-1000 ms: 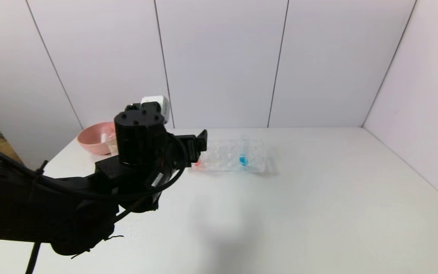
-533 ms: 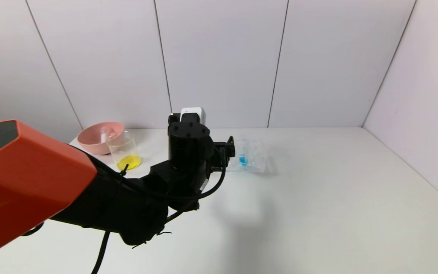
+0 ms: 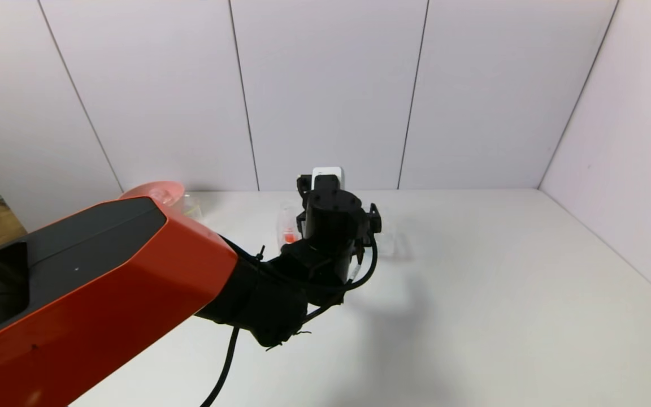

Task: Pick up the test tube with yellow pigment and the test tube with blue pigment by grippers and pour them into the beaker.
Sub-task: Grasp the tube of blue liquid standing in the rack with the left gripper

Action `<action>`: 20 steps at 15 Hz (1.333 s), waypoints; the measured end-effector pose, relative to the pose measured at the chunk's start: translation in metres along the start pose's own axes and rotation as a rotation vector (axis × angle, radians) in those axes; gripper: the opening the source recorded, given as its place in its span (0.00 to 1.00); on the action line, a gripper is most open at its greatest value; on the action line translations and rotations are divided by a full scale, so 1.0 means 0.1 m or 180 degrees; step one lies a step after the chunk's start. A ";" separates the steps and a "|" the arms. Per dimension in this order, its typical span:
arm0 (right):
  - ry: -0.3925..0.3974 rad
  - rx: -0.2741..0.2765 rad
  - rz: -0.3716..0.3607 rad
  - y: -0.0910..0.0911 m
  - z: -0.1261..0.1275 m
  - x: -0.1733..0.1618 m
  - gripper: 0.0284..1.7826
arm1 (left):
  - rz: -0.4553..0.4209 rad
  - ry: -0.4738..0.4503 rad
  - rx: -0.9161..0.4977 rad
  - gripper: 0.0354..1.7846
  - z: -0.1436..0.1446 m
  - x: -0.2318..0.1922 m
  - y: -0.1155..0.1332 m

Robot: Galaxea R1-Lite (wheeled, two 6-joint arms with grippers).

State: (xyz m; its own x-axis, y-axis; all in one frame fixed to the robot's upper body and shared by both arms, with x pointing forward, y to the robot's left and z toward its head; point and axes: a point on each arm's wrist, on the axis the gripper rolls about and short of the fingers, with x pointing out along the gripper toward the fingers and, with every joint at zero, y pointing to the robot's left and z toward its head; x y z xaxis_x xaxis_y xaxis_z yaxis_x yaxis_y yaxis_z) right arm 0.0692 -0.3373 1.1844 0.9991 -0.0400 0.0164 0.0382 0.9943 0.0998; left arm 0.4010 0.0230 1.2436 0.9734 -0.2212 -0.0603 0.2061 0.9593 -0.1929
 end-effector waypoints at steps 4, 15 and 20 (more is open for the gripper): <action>0.0000 -0.0001 0.0000 0.00 0.00 0.00 0.96 | -0.0048 -0.0019 -0.0024 1.00 -0.03 0.08 -0.13; 0.0001 -0.0001 0.0000 0.00 0.00 0.00 0.96 | -0.0043 0.0097 0.0064 1.00 -0.34 0.34 -0.27; 0.0001 0.0000 0.0000 0.00 0.00 0.00 0.96 | 0.0074 0.0133 0.0095 1.00 -0.39 0.57 -0.17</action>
State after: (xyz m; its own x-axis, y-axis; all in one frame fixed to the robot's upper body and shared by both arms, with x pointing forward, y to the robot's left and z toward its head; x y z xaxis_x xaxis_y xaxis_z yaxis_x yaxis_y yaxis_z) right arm 0.0692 -0.3373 1.1843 0.9991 -0.0400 0.0159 0.0382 0.9943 0.0998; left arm 0.4492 -0.0130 1.2053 0.9730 -0.2054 -0.1054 0.1870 0.9690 -0.1616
